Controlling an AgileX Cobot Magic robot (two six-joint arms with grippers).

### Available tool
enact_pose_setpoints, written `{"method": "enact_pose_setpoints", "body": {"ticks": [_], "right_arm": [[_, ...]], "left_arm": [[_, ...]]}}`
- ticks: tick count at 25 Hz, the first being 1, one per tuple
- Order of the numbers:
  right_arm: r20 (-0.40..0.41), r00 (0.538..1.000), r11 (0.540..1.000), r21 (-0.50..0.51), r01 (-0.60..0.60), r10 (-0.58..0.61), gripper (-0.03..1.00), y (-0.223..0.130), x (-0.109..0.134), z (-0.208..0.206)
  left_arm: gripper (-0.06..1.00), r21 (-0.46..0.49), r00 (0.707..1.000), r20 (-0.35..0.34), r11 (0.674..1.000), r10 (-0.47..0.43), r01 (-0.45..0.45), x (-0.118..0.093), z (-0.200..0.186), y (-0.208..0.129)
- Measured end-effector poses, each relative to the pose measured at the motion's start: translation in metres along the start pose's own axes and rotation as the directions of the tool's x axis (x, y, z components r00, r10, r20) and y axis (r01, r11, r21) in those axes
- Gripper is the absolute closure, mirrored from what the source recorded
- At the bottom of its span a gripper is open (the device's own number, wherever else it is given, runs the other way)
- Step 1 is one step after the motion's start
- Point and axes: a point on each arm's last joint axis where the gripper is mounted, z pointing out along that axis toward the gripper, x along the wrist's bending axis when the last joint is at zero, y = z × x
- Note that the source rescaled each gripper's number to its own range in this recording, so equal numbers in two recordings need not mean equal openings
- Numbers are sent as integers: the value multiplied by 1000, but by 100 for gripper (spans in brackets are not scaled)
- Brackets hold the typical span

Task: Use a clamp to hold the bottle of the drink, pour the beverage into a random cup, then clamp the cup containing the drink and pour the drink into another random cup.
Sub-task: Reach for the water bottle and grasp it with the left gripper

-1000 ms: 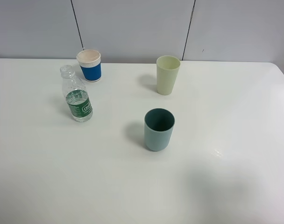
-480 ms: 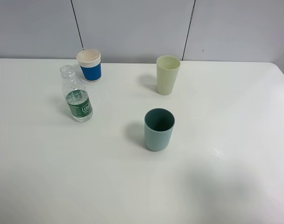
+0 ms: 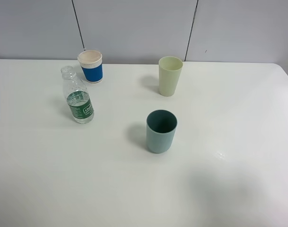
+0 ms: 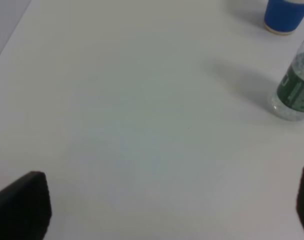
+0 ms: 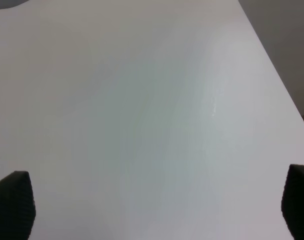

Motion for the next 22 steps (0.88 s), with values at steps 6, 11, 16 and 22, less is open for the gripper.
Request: {"method": "enact_pose_setpoints", "body": {"ticks": [6, 11, 16, 22], "right_arm": [[0, 1000, 1000, 0, 0, 0, -3, 0, 0, 0], [0, 1000, 1000, 0, 0, 0, -3, 0, 0, 0], [0, 1000, 1000, 0, 0, 0, -3, 0, 0, 0], [0, 1000, 1000, 0, 0, 0, -3, 0, 0, 0]], "left_arm": [[-6, 0, 1000, 0, 1000, 0, 0, 0, 0, 0], [-6, 0, 1000, 0, 1000, 0, 0, 0, 0, 0], [-6, 0, 1000, 0, 1000, 0, 0, 0, 0, 0], [-6, 0, 1000, 0, 1000, 0, 0, 0, 0, 0]]}}
